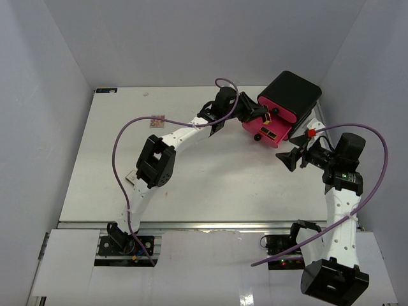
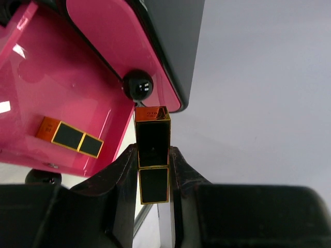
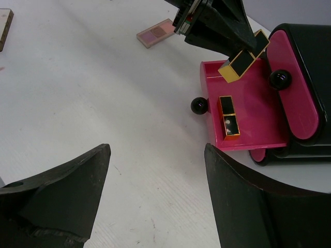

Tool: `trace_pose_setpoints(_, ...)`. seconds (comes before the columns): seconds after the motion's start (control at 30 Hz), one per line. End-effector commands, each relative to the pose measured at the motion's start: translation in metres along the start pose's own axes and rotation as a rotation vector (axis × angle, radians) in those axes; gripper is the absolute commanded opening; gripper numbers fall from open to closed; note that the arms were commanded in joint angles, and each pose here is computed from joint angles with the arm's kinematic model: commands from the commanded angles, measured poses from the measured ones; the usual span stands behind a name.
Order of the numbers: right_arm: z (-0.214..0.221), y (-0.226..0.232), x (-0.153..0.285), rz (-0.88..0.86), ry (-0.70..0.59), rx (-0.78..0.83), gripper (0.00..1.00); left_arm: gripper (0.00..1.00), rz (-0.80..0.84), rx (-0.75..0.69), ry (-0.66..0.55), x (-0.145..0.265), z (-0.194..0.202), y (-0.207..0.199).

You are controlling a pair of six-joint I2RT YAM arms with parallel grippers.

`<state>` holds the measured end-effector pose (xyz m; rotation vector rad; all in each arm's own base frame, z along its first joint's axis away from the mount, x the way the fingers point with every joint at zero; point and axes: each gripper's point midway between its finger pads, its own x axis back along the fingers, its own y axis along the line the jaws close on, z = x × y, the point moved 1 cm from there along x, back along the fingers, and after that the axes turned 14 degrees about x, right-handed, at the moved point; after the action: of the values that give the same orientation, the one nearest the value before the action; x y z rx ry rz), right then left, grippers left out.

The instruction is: Organize the makeup

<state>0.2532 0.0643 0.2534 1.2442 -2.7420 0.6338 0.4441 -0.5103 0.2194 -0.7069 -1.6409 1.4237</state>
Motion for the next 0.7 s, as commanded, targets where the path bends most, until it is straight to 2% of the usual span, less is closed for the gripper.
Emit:
trace_pose_setpoints(0.0, -0.008, -0.001, 0.002, 0.009, -0.037, 0.021, 0.8, 0.17, 0.05, 0.052, -0.092, -0.009, -0.009, -0.018)
trace_pose_setpoints(0.37, -0.006, -0.004, 0.003, 0.017, -0.034, 0.013, 0.8, 0.19, 0.006, 0.123, -0.243, -0.019, -0.018, -0.005)
trace_pose_setpoints(0.67, -0.005, -0.005, 0.003, 0.024, -0.032, 0.005, 0.8, 0.31, -0.009, 0.162, -0.268, -0.029, -0.016, 0.007)
